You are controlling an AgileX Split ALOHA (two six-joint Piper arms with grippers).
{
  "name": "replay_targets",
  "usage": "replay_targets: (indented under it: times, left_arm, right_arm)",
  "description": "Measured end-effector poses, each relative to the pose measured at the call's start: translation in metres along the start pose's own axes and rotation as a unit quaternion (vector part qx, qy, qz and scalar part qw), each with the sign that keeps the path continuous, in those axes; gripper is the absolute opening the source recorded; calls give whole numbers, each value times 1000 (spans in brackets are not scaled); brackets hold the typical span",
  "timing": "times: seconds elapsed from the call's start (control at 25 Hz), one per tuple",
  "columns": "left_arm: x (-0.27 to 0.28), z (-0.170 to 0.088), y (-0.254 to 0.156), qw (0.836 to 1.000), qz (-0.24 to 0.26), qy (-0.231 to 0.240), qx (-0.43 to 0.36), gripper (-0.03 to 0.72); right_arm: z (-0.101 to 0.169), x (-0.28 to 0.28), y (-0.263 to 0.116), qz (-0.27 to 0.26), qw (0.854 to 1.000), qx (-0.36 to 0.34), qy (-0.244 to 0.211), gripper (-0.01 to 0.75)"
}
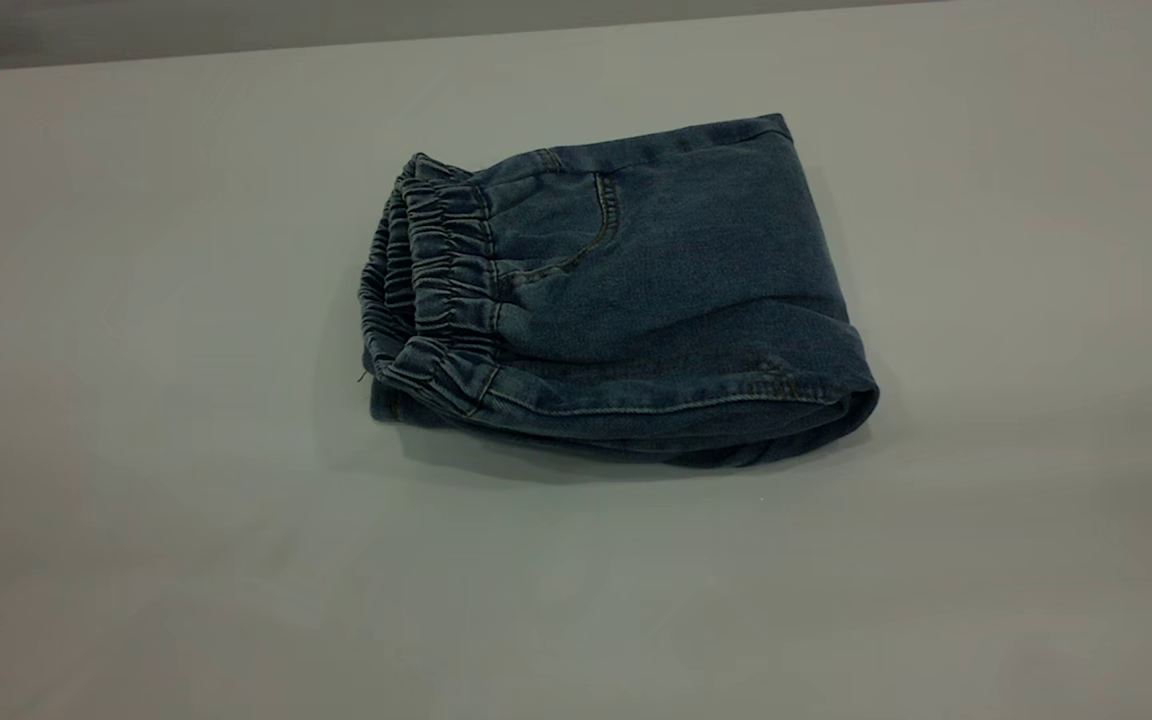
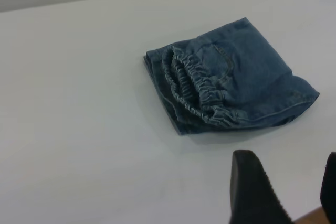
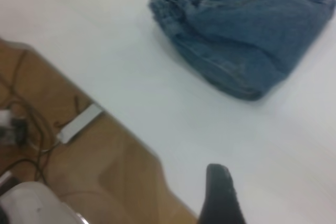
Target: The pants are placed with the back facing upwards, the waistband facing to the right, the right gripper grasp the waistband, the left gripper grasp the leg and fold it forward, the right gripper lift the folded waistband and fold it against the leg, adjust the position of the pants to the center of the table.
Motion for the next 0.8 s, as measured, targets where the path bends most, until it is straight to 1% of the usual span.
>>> replay_targets:
  times: [0.12,0.32,0.6,0.72,0.8]
  left_arm:
    - [0,0,-1,1000,3,-1,0,312]
    - [0,-4,-13,999,39,-11,1,312]
    - [0,-4,-13,999,37,-12,2,312]
    - [0,-4,-13,999,37,-12,2,312]
    - [0,-4,-13,999,37,-12,2,312]
  right_arm:
    - [2,0,1,-3,1000,-2,5,416]
    - [1,0,1,-3,1000,-2,4,416]
    - [1,0,1,-3,1000,-3,2,416]
    - [-2,0,2,-8,1000,-23,-19,416]
    - [-9,0,4,-16,997,-48,-52,416]
Point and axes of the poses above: a point on each arm's last joint axis where the gripper is mounted, x pointing back along that axis away from the gripper, z along the wrist's bending axis when the last joint is at zero, y = z × x, the point moved 8 cm from there along -x, pointing out along that axis toward the gripper, and after that the axes turned 12 degrees about -x, right-handed, at the moved point
